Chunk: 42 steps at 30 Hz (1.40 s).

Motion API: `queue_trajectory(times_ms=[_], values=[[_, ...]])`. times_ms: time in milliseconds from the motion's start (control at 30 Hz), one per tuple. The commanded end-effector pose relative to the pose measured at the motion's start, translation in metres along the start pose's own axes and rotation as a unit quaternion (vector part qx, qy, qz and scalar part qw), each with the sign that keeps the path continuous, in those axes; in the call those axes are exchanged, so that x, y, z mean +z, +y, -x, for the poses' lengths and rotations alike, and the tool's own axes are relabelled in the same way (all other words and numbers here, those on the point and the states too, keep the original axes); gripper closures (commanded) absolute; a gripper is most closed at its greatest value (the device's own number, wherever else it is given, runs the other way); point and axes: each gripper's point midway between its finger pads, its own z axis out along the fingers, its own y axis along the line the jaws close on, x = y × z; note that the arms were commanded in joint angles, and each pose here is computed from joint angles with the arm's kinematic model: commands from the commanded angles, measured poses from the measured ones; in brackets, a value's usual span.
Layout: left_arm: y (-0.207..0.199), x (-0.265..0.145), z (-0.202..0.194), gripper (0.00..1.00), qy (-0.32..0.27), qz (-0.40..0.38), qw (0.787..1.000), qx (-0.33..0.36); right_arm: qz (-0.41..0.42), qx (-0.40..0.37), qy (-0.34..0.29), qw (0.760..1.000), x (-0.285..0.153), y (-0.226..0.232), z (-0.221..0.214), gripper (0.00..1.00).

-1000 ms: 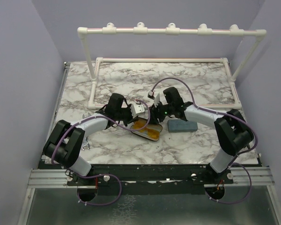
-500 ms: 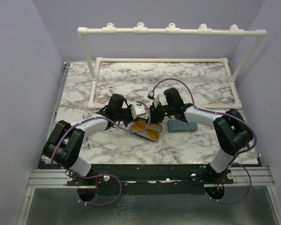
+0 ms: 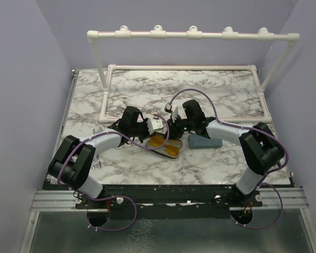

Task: Organize the sunglasses
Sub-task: Adjust the sunglasses in the sunglasses case.

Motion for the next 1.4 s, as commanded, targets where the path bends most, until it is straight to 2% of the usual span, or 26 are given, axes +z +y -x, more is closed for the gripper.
queue_trajectory(times_ms=[0, 67, 200, 400, 600, 867, 1100, 1367], values=[[-0.005, 0.000, -0.015, 1.00, 0.028, 0.001, 0.999, 0.021, -0.018, -0.013, 0.013, 1.000, 0.004, -0.004, -0.007, 0.70], [-0.005, 0.000, -0.015, 1.00, 0.027, 0.001, 0.999, 0.021, -0.021, -0.020, 0.015, 0.999, 0.005, -0.005, -0.009, 0.67], [-0.005, 0.000, -0.015, 1.00, 0.027, 0.001, 0.999, 0.021, -0.022, -0.021, 0.020, 0.999, 0.007, -0.007, -0.013, 0.68], [-0.005, 0.000, -0.015, 1.00, 0.028, 0.001, 0.999, 0.020, -0.015, -0.028, 0.004, 0.999, 0.002, -0.001, -0.004, 0.91], [0.002, 0.002, -0.004, 1.00, 0.015, 0.012, 1.000, -0.013, -0.053, -0.060, -0.005, 0.997, -0.010, -0.004, 0.000, 0.99], [0.011, 0.004, -0.004, 0.87, 0.016, 0.031, 0.999, -0.013, -0.108, -0.106, -0.002, 0.988, -0.017, -0.012, 0.005, 0.99], [0.023, 0.001, 0.007, 0.71, 0.004, 0.046, 0.999, -0.026, -0.151, -0.118, 0.009, 0.981, -0.021, -0.022, 0.002, 0.99], [0.032, -0.004, 0.013, 0.69, -0.012, 0.052, 0.997, -0.050, -0.173, -0.145, 0.015, 0.974, -0.021, -0.017, 0.009, 0.99]])
